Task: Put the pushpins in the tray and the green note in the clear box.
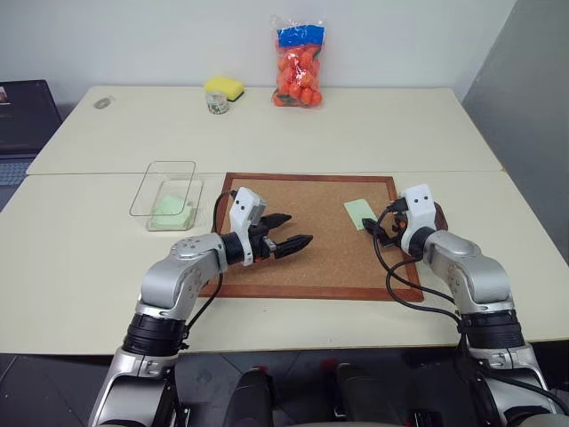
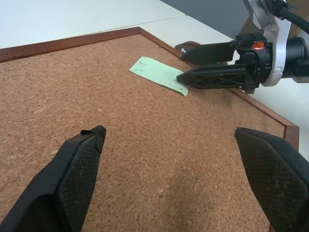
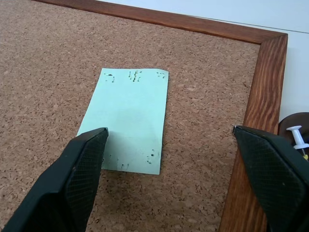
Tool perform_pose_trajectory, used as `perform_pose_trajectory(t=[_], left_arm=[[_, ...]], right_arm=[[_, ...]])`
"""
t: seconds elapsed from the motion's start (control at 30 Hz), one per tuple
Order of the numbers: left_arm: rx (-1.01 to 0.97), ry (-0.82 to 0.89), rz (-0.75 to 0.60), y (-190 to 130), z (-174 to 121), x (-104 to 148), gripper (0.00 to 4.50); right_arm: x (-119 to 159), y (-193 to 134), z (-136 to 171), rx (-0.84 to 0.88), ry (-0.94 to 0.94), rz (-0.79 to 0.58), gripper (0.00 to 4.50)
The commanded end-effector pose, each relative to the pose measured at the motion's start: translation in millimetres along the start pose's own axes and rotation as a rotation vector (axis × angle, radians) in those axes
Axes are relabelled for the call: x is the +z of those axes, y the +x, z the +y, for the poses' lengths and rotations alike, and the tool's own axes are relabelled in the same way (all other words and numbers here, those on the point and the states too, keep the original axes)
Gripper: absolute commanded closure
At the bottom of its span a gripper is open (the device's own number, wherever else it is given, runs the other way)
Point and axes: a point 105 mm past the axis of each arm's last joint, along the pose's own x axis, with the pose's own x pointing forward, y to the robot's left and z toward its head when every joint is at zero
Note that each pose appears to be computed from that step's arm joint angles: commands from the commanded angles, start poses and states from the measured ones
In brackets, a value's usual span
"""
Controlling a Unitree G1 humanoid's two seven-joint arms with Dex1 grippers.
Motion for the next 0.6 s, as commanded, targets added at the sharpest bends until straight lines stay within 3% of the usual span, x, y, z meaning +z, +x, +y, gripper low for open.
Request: perform_pose_trajectory(t=[0.03,0.4,0.5,0.6], left_arm=[[0.014,0.051,-0.052,-5.8,2.8,15.5,0.0],[0.026,0.055,-0.054,-6.6,5.2,15.1,0.0],[0.029,0.055,-0.055,-6.8,5.5,14.8,0.0],[0.031,0.055,-0.055,-7.0,5.9,14.4,0.0]], right_arm=[[-6.2,1.1,12.2,0.072,0.036,0.058,0.12],[-12.6,7.9,28.2,0.138,-0.003,0.132,0.12],[-18.6,10.2,22.0,0.106,0.03,0.156,0.49],[-20.8,10.7,19.7,0.102,0.039,0.17,1.22]])
